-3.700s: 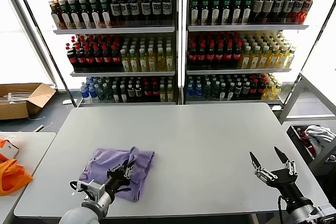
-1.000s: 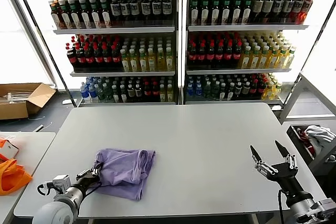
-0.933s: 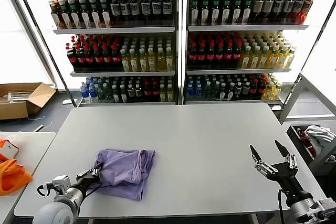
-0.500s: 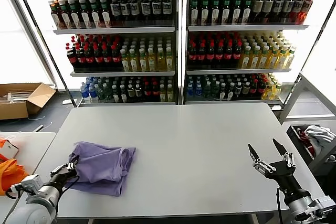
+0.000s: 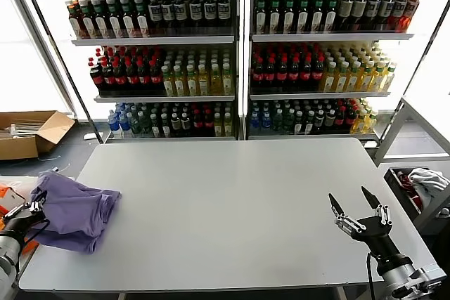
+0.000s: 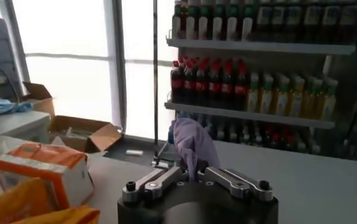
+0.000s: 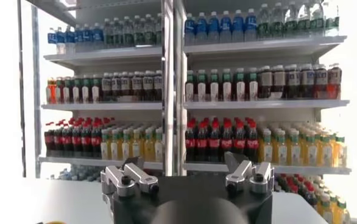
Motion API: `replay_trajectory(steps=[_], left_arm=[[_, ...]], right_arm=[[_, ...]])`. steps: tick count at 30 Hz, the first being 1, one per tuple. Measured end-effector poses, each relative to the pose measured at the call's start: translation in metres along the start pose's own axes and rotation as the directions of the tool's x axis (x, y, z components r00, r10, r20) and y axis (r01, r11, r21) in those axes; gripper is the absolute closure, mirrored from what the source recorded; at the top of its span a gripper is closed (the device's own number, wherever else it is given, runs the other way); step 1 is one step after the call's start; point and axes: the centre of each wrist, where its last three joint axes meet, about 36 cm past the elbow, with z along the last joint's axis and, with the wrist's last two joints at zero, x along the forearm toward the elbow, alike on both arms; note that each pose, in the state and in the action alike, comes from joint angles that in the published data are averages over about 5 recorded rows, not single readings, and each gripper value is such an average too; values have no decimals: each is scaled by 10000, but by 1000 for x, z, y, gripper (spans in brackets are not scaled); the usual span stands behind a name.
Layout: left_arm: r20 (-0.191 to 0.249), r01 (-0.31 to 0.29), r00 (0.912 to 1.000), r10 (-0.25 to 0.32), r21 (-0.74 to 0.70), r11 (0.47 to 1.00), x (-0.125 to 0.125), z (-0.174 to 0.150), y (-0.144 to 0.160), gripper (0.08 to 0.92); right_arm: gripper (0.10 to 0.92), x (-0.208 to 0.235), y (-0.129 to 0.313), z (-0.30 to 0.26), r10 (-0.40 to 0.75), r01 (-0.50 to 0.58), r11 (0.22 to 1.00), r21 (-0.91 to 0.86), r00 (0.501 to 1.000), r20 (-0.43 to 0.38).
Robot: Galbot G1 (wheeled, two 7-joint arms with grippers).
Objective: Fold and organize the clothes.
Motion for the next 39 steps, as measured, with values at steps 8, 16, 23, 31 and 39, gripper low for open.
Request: replay_trajectory(steps=[8,16,23,31,39], left_arm=[[-142,-1610,9869,1605,-1207,9795,14,11,-85,877],[-1373,-4015,9086,3945,-263,9155,14,54,-198,877],[-2033,-4954,8397,5035,927,8637,-2,78,-270,875],[-1723,-5624,7948,5818,1509,8130,-9,72,-308,692],[-722,-5989,7811,6203,1946,7768,-4,51,-308,458]], right_arm=[[200,6,9,0,25,-25,10000,-18,10000,13],[200,16,15,-1,178,-177,9998,82,9998,-116],[200,23,26,-1,143,-140,9999,53,9985,-520],[200,15,44,4,-113,58,9991,-426,9913,-1308],[200,-9,75,14,-688,391,9898,-1372,9732,-2192]])
